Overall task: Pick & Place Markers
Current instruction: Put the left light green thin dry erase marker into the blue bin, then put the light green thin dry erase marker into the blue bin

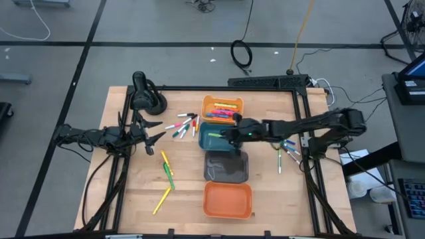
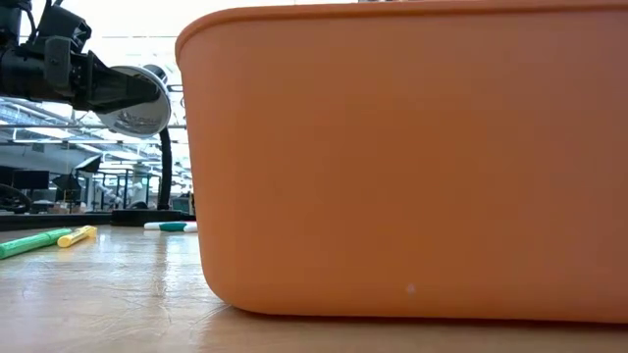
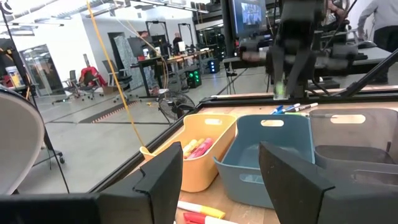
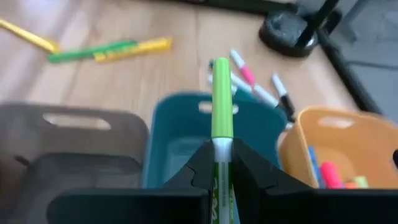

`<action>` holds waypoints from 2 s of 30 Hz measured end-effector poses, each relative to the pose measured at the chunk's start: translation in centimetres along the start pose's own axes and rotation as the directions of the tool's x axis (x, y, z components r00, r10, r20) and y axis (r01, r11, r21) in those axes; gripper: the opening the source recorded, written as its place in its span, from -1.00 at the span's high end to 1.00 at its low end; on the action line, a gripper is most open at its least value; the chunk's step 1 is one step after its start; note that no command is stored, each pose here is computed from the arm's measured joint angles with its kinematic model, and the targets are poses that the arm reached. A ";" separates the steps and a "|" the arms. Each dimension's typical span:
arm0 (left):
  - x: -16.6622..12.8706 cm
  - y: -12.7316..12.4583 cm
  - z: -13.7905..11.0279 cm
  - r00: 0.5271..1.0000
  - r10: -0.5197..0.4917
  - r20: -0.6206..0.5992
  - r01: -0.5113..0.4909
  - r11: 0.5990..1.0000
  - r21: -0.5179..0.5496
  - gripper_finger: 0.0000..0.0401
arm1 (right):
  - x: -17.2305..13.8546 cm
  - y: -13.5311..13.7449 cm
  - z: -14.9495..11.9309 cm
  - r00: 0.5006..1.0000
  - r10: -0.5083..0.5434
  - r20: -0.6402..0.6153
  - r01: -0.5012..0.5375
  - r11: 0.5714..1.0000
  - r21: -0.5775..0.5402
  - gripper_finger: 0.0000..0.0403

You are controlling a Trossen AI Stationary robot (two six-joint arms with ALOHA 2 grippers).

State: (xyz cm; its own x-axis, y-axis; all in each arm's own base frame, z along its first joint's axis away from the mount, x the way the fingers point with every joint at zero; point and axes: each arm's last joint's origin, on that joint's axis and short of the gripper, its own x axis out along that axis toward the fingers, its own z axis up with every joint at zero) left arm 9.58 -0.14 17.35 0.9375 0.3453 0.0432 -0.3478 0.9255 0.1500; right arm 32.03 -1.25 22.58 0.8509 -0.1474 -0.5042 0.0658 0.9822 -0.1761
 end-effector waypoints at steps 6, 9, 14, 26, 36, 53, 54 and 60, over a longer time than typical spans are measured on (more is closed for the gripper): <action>0.0 0.0 0.0 1.000 0.000 0.000 0.000 1.000 0.000 -0.07 | 2.9 -0.5 -2.0 0.997 -0.024 -0.072 0.028 0.998 0.049 0.89; 0.0 0.0 0.0 1.000 0.000 0.000 0.000 1.000 0.000 -0.07 | 3.4 -0.7 -2.5 0.995 -0.028 -0.093 0.035 0.997 0.075 0.88; 0.0 0.0 0.0 1.000 0.000 0.000 0.000 1.000 0.000 -0.07 | 3.8 -0.7 -2.8 0.994 -0.028 -0.105 0.036 0.996 0.078 0.81; 0.0 0.0 0.0 1.000 0.000 0.000 0.000 1.000 0.000 -0.07 | 3.7 -0.6 -2.8 0.994 -0.026 -0.107 0.041 0.989 0.141 0.63; 0.0 0.0 0.0 1.000 0.000 0.000 0.000 1.000 0.000 -0.07 | -1.8 2.0 -2.5 0.925 -0.222 -0.307 0.230 0.973 -0.012 0.57; 0.0 0.0 0.0 1.000 0.000 0.000 0.000 1.000 0.000 -0.07 | -13.1 8.7 -7.5 0.598 -0.208 -0.774 0.676 0.649 0.348 0.50; 0.0 0.0 0.0 1.000 0.000 0.000 0.000 1.000 -0.001 -0.07 | -13.1 8.9 -7.7 0.604 -0.210 -0.769 0.673 0.650 0.352 0.50; 0.0 0.0 0.0 1.000 0.000 0.000 0.000 1.000 0.000 -0.07 | -12.9 9.0 -9.6 0.579 -0.221 -0.785 0.711 0.607 0.354 0.50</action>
State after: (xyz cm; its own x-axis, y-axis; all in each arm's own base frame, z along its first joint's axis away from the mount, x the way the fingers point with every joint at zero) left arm 9.58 -0.14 17.35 0.9376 0.3450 0.0429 -0.3475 0.9256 0.1499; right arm 16.62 8.34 19.35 0.0694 -0.3937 -0.9166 0.8297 0.5330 -0.1661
